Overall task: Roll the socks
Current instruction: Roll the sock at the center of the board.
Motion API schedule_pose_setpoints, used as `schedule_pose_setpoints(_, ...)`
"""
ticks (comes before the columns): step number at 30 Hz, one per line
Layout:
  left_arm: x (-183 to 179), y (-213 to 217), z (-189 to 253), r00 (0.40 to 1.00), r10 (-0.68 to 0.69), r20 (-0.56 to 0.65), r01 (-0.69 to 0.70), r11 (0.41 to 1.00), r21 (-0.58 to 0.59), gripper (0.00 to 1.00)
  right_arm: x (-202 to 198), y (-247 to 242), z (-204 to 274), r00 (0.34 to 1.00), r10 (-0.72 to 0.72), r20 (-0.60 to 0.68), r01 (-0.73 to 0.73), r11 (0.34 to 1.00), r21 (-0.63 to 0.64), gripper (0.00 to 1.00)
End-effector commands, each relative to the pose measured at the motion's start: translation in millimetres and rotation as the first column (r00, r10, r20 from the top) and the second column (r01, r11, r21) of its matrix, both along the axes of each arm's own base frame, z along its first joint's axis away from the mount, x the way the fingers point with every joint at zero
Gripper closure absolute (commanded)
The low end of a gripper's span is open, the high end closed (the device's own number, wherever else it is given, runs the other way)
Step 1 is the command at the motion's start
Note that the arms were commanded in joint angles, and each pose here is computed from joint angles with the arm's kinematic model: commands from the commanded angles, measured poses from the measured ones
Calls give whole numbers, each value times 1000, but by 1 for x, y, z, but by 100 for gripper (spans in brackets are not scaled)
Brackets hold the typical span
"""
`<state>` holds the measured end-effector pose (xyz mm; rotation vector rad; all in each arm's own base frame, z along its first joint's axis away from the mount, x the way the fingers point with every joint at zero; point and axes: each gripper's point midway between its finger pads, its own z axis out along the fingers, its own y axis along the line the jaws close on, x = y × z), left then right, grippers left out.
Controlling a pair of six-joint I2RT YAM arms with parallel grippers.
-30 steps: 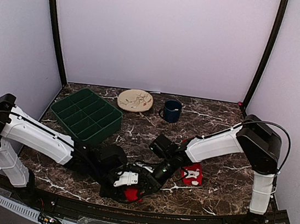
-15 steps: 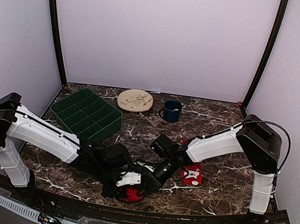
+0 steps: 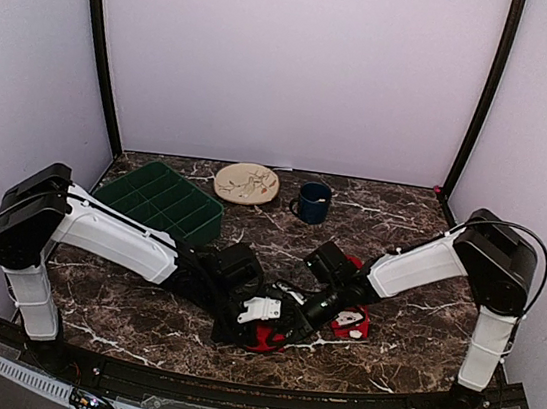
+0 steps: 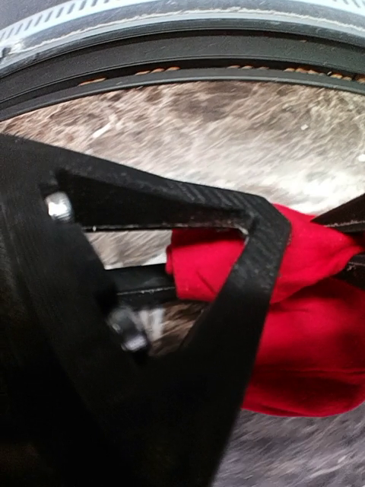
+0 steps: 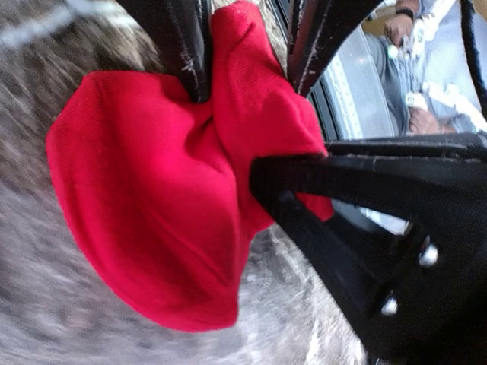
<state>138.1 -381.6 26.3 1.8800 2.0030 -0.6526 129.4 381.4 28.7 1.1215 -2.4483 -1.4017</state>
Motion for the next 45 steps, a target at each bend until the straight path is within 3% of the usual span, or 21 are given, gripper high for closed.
schedule_pose_setpoints(1,14,-15,6,997,-64,35,66,997,-47,94,25,-7,7,989,-122,80,122,993,10,66)
schedule_pose_setpoints(5,20,-17,8,996,-83,23,84,994,-69,94,38,-24,6,972,-205,114,207,978,-8,59)
schedule_pose_setpoints(14,14,-10,5,995,-85,-44,82,995,-60,94,59,-41,10,928,-326,180,332,943,-2,56)
schedule_pose_setpoints(25,4,0,3,961,-34,-273,25,999,-35,94,72,-58,40,850,-378,366,376,923,80,55)
schedule_pose_setpoints(34,-2,4,10,858,-5,-513,-11,1000,-28,93,51,-57,43,787,-292,544,302,950,73,55)
schedule_pose_setpoints(45,2,13,10,744,16,-668,-62,997,-44,93,20,-33,58,679,-150,718,130,988,84,54)
